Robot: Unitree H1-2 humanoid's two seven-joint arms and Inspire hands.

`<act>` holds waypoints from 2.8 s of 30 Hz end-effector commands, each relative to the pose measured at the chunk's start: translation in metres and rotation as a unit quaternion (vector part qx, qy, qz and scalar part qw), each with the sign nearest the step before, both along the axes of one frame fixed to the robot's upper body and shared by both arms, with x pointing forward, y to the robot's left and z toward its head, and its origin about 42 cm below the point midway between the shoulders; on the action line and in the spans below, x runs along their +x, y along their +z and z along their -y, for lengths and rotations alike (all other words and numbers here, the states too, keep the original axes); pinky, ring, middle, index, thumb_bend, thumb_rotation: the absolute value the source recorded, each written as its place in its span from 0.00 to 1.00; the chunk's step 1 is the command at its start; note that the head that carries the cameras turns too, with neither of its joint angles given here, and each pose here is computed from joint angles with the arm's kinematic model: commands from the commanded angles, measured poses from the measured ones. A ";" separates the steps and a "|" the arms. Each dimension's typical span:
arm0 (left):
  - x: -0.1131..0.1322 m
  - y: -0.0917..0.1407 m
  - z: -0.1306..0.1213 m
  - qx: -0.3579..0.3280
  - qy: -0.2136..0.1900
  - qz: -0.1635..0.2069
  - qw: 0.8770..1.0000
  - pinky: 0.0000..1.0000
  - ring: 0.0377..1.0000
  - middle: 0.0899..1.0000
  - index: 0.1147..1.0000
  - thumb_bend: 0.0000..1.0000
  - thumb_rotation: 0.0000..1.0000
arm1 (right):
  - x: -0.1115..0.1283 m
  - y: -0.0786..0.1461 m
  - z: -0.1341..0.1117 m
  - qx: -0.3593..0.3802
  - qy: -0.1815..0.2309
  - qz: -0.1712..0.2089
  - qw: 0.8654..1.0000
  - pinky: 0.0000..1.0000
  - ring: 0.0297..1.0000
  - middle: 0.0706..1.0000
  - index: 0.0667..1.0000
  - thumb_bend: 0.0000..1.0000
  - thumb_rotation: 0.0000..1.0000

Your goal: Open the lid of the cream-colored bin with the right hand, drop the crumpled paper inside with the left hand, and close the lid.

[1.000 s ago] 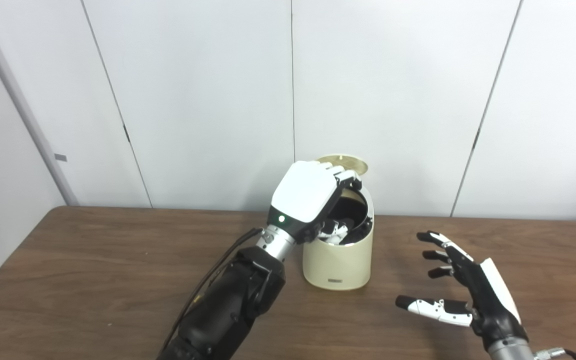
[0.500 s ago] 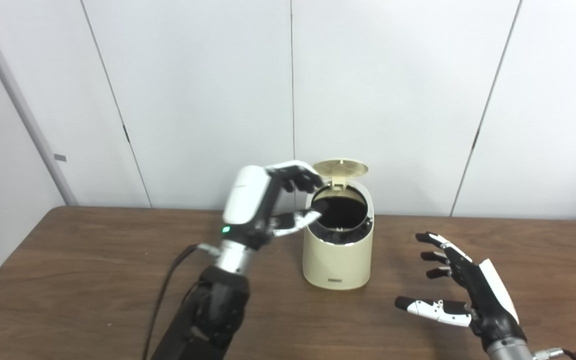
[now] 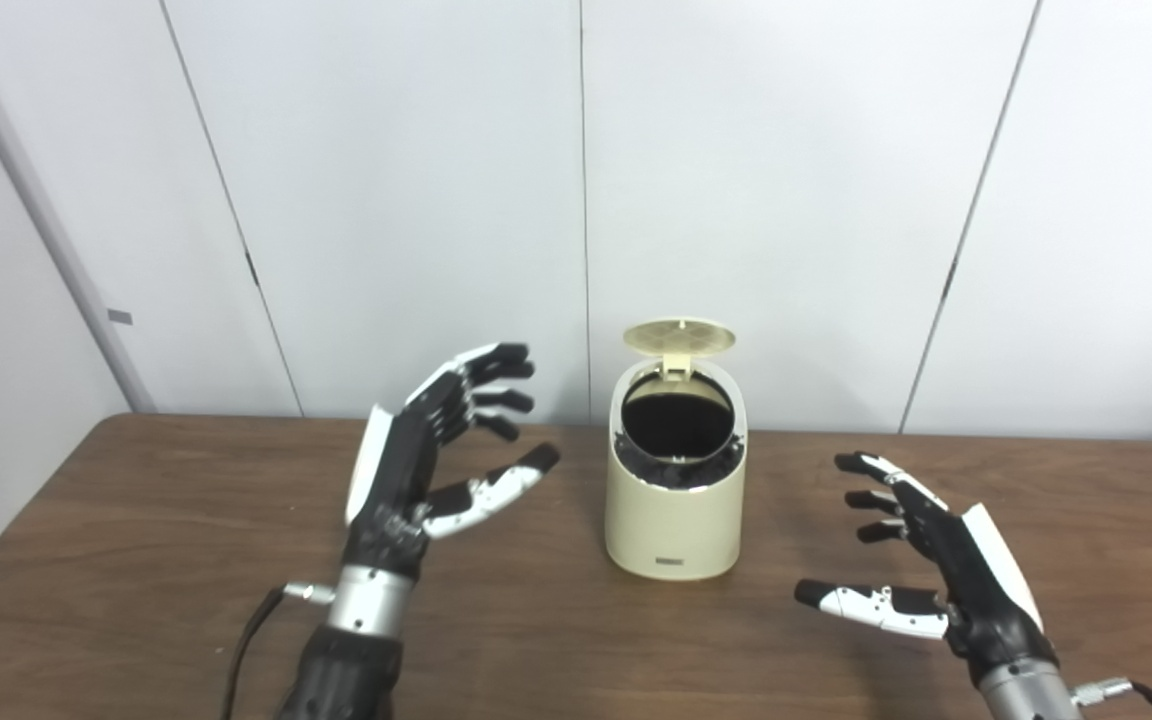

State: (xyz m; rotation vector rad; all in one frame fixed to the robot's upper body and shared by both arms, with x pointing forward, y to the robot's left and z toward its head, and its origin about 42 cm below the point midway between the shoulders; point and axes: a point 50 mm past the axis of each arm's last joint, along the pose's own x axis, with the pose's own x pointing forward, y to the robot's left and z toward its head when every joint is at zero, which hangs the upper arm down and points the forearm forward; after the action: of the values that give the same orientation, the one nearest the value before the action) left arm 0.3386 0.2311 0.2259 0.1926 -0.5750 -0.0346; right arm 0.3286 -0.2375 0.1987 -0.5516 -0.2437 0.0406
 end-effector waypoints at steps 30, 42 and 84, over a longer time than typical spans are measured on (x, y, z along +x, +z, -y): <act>-0.030 -0.090 -0.032 0.011 0.008 -0.108 0.994 0.56 0.63 0.69 0.73 0.64 0.00 | 0.020 0.041 -0.002 -0.017 0.034 0.073 0.997 0.68 0.80 0.90 0.81 0.79 0.32; -0.031 -0.095 -0.028 0.011 -0.005 -0.112 0.994 0.57 0.63 0.69 0.73 0.63 0.00 | 0.070 0.113 -0.026 -0.075 0.079 0.161 0.981 0.79 0.87 0.89 0.86 0.80 0.35; -0.038 -0.100 -0.018 -0.003 -0.004 -0.120 0.993 0.58 0.64 0.69 0.73 0.64 0.00 | 0.096 0.143 -0.065 -0.224 0.109 0.200 0.948 0.72 0.88 0.72 0.68 0.68 0.48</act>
State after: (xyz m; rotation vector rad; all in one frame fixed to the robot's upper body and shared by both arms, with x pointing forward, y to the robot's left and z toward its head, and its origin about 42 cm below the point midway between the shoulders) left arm 0.3074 0.2548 0.1280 0.1918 -0.3221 -0.0634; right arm 0.4273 -0.1692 0.3171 -0.9954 -0.5723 0.2605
